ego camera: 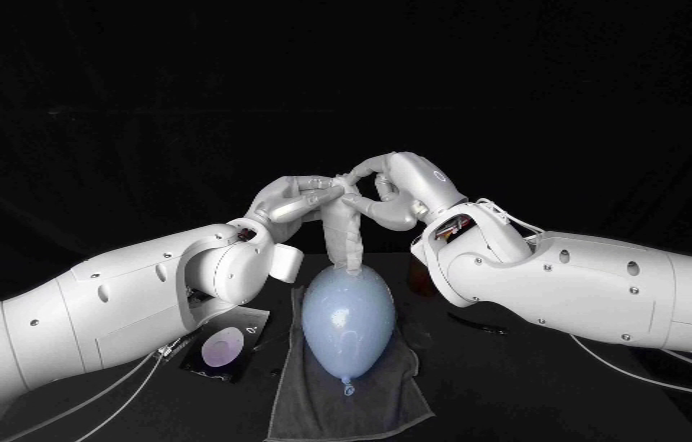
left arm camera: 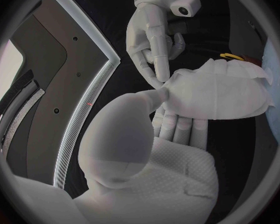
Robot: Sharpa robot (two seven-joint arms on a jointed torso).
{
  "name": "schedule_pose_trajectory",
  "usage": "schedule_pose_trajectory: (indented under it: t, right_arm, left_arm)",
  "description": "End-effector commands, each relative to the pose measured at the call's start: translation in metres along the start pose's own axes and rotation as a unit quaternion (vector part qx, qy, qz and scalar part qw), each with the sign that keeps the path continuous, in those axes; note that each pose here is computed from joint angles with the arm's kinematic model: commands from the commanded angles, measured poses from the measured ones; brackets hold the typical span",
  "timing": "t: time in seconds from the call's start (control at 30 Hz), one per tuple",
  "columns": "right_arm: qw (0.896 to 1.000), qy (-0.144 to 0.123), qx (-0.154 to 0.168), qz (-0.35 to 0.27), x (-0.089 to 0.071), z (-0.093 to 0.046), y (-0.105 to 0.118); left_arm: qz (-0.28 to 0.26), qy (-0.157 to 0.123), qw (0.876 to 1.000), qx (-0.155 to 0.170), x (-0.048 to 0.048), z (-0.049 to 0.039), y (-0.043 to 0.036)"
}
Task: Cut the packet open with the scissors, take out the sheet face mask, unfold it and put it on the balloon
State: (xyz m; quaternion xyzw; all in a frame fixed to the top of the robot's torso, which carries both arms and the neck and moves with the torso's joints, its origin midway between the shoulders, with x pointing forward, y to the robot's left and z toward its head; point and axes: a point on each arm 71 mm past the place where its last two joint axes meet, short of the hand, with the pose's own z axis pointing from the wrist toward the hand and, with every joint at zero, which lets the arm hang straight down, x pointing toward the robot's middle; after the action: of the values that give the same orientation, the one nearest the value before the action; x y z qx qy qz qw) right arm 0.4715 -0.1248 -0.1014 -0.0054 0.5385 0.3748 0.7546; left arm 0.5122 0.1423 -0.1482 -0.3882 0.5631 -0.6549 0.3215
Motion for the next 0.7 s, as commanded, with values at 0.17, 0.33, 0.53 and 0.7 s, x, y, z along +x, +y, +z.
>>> schedule_pose_trajectory:
  t: [0.17,0.33,0.53,0.7]
  right_arm:
    - [1.0,-0.002,0.001,-0.018,0.003,0.0,0.0001]
    - [1.0,-0.005,0.002,-0.02,0.0043,0.0003,0.0011]
    - [1.0,-0.005,0.004,-0.022,0.0057,0.0009,0.0017]
    - [1.0,-0.003,0.006,-0.024,0.0066,0.0011,0.0019]
  left_arm:
    - [-0.007,0.013,1.0,0.008,0.0065,0.0008,-0.0032]
    - [-0.008,0.018,1.0,0.008,0.008,0.0008,-0.0032]
    - [-0.008,0.025,1.0,0.008,0.0103,0.0006,-0.0032]
    - [-0.007,0.029,1.0,0.008,0.0116,0.0004,-0.0033]
